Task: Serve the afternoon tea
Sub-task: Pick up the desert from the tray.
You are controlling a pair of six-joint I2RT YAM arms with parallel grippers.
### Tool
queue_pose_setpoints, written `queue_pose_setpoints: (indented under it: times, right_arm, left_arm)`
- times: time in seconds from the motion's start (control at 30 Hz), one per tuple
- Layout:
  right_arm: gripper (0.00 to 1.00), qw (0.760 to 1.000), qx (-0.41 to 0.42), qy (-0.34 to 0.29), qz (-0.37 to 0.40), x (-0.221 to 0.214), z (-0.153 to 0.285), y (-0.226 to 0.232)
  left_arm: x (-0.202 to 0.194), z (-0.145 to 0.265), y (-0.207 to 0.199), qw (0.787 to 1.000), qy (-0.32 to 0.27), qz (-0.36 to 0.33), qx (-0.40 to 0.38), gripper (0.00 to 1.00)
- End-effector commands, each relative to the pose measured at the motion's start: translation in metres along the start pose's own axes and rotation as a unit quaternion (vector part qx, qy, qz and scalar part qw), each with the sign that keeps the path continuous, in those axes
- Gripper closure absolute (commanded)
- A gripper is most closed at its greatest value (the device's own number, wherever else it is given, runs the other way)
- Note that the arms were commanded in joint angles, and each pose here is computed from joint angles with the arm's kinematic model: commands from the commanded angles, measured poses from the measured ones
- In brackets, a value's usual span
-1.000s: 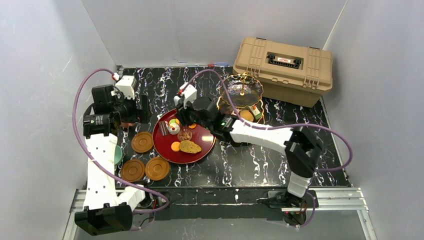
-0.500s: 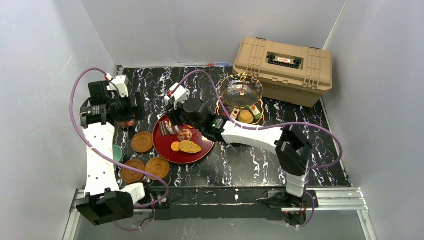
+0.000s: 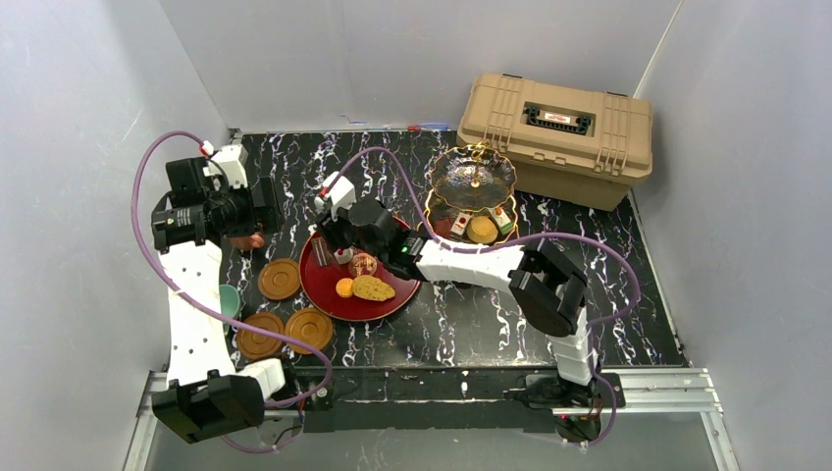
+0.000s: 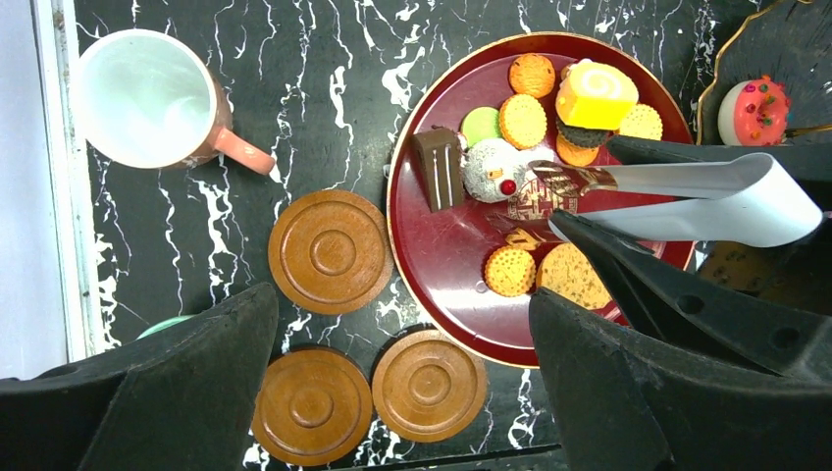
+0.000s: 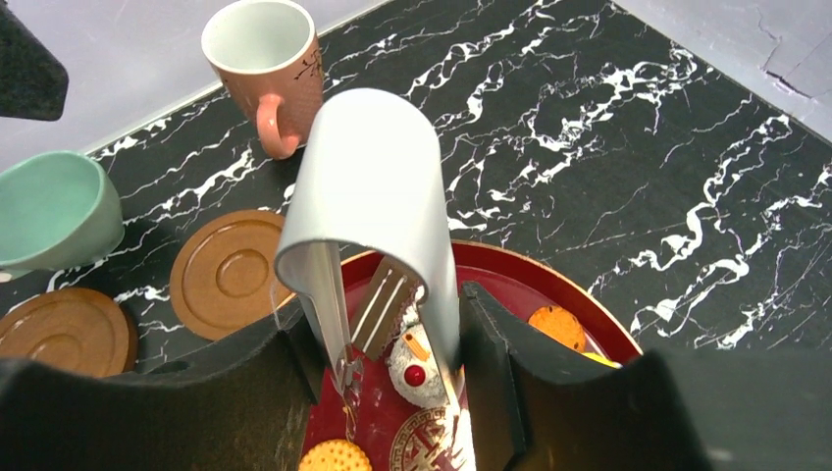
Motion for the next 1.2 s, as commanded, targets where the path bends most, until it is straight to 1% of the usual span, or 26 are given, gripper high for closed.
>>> queue_pose_setpoints:
  times: [0.0, 0.33, 0.43, 0.53, 0.7, 0.77, 0.83, 1.07, 1.17]
  right_arm:
    - [0.43, 0.995, -0.006, -0.095, 0.000, 0.048, -0.008, 0.000]
    - [0.44, 0.996, -0.009, -0.091, 0.016, 0.031, -0.025, 0.000]
    - [0.47, 0.996, -0.008, -0.089, 0.030, 0.028, -0.030, 0.001]
    - [0.53, 0.996, -0.009, -0.084, 0.036, 0.024, -0.032, 0.000]
    - [0.57, 0.996, -0.009, -0.082, 0.041, 0.022, -0.031, 0.000]
    - [0.55, 0.996, -0.008, -0.079, 0.045, 0.019, -0.031, 0.000]
    - [0.49, 0.996, -0.012, -0.080, 0.045, 0.017, -0.029, -0.001]
    - [0.48, 0.994, -0.027, -0.081, 0.062, 0.011, -0.024, -0.003]
    - [0.46, 0.995, -0.026, -0.079, 0.059, 0.007, -0.024, -0.003]
  left_arm:
    - [0.005, 0.013, -0.004, 1.000, -0.025, -0.011, -0.011, 0.02]
    - [0.015, 0.022, -0.002, 0.999, -0.034, -0.014, -0.015, 0.02]
    - [0.016, 0.024, -0.002, 0.999, -0.035, -0.013, -0.016, 0.02]
    - [0.017, 0.026, -0.002, 0.999, -0.037, -0.014, -0.016, 0.02]
    - [0.019, 0.027, -0.002, 0.999, -0.040, -0.017, -0.016, 0.02]
    - [0.020, 0.028, -0.003, 0.999, -0.039, -0.015, -0.020, 0.02]
    - [0.020, 0.028, -0.004, 0.999, -0.040, -0.014, -0.023, 0.02]
    - [0.019, 0.026, -0.005, 0.999, -0.037, -0.007, -0.031, 0.02]
    - [0.019, 0.026, -0.005, 0.999, -0.036, -0.007, -0.031, 0.02]
Point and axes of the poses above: each gripper's point midway between its finger pads, its own z axis back along the fingers, its own y axis along the line the jaws close on, x = y × z, the point moved 6 cm from there along z, back along the fingers, and after that the axes turned 1 degree about z, right-handed, at the moved point
